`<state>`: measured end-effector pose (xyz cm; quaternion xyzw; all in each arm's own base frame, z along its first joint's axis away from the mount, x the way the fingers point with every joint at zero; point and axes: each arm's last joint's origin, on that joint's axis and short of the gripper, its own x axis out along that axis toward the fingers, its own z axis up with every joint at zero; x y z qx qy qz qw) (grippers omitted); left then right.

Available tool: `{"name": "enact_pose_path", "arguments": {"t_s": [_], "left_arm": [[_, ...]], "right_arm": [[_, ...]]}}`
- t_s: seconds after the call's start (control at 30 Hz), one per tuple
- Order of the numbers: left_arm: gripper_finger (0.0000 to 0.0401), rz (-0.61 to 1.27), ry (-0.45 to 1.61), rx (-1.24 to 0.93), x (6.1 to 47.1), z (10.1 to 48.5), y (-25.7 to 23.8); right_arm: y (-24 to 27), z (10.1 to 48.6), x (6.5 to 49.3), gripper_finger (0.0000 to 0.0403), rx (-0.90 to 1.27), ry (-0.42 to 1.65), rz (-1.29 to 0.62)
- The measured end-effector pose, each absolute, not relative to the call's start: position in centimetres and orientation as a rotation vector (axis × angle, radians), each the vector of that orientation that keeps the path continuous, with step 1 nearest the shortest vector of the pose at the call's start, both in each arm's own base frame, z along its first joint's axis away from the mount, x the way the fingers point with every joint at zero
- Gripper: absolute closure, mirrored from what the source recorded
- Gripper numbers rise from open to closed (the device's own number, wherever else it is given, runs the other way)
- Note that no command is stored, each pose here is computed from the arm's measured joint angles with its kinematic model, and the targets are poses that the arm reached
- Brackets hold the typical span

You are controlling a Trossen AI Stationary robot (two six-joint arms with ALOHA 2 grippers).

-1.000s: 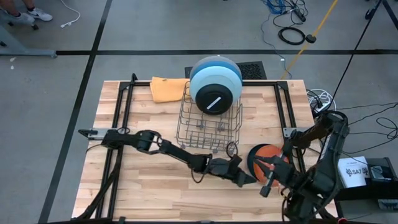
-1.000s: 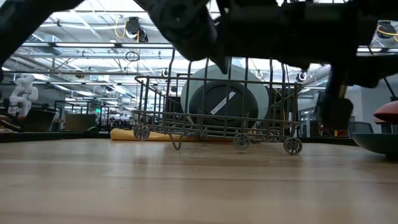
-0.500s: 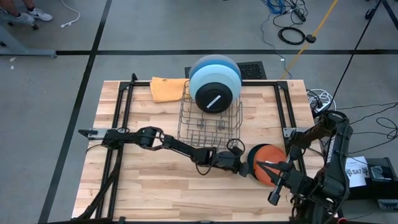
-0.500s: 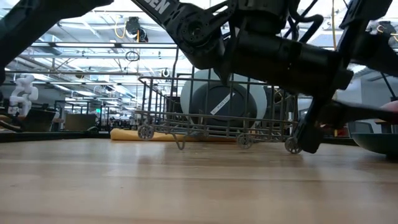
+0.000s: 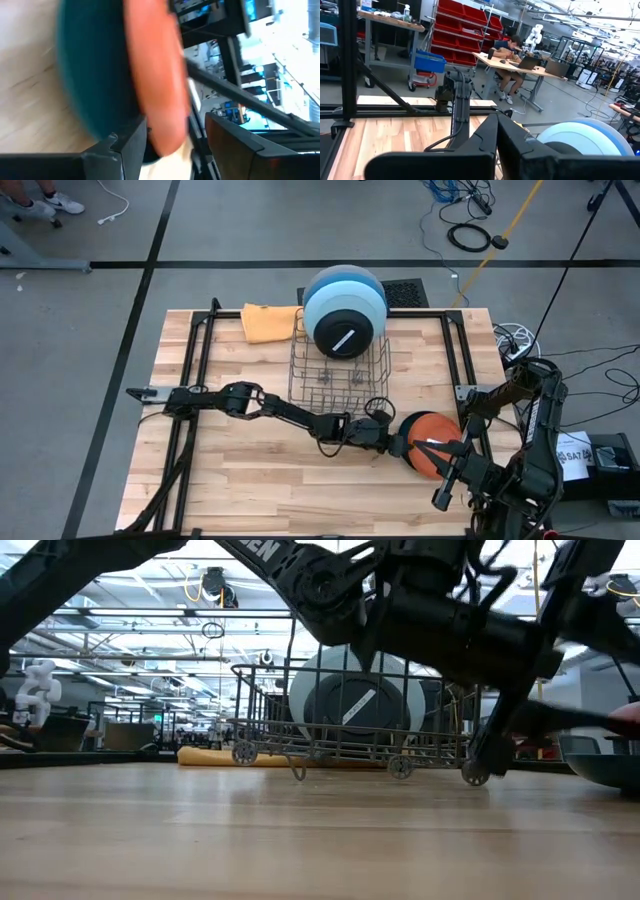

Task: Sort dishes
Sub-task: Put the orange plate into the dish rack

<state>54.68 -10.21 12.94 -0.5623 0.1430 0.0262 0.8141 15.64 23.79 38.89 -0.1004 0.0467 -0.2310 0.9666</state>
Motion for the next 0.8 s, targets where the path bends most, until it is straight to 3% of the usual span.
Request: {"name": "enact_pose_path", "arguments": {"t_s": [0.27,0.8], "left_arm": [[0.0200,0.123,0.407,-1.134,54.92,13.26,-10.06],[0.0201,0.099,0.390,-1.143,55.07,13.53,-9.87]], "right_arm": [[23.82,38.88,15.65,0.0403,-0.202,0.094,-0.467],[23.94,38.92,15.59,0.0403,-0.204,0.081,-0.466]]}}
